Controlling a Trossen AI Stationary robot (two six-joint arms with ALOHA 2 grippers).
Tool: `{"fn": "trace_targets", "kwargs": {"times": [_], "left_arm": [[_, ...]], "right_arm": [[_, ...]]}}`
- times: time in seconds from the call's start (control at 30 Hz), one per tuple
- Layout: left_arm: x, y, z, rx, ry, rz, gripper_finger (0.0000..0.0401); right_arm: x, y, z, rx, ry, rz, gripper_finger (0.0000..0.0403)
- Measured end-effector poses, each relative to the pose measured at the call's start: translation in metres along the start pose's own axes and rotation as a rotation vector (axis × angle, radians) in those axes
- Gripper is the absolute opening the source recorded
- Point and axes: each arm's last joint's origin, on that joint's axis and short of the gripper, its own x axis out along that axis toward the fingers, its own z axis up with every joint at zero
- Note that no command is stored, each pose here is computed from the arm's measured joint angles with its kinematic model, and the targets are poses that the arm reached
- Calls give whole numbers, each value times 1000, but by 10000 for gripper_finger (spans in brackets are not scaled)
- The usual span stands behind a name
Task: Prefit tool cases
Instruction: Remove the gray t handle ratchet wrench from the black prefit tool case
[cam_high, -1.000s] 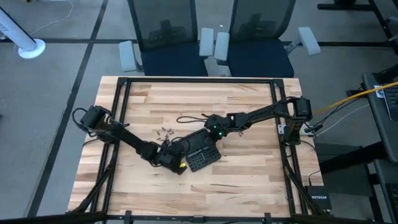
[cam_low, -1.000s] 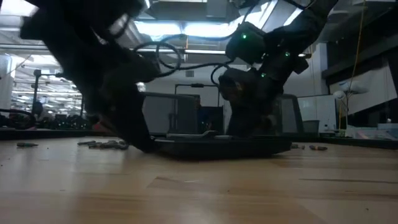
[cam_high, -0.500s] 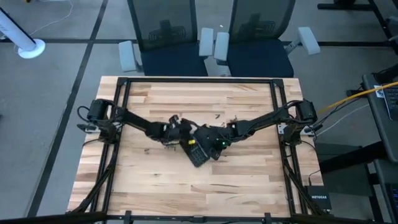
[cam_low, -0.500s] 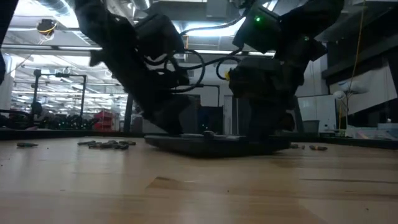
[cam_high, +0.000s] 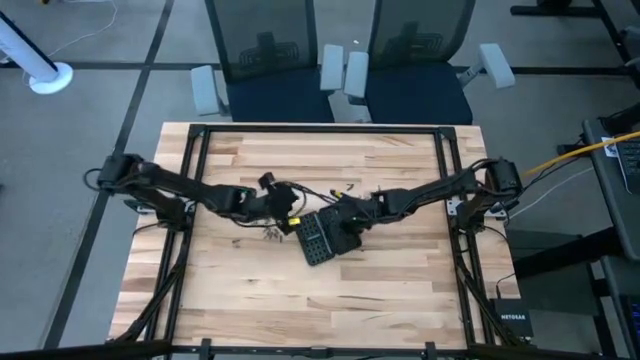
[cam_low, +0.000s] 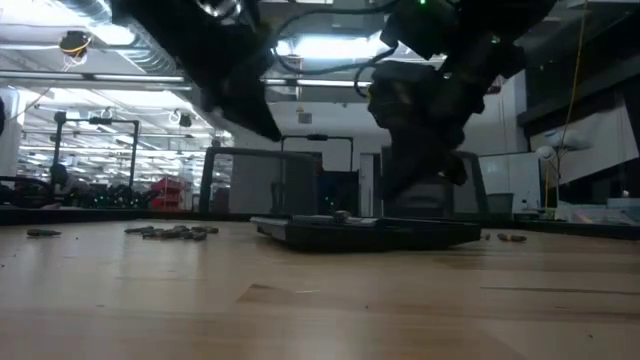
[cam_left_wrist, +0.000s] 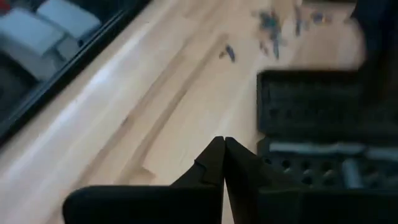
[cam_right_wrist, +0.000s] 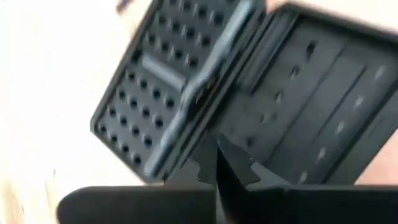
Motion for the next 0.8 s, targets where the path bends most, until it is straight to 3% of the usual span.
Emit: {"fn": "trace_targets", "kwargs": {"times": [0.3,0.4,0.53,0.8], "left_arm": [[-8,-32,-73,-337,151,-44,0],[-9,-40,-80,-433,202,-81,0],[4,-48,-94,-468,288,-92,0],[40,-56,-91,-600,222,-176,0]], "right_arm": [[1,-7,28,212,-177,63,0],[5,-12,22,229,-144,-3,0],[9,-19,17,253,-123,-84,0],[10,-18,14,244,-83,-70,0]]}}
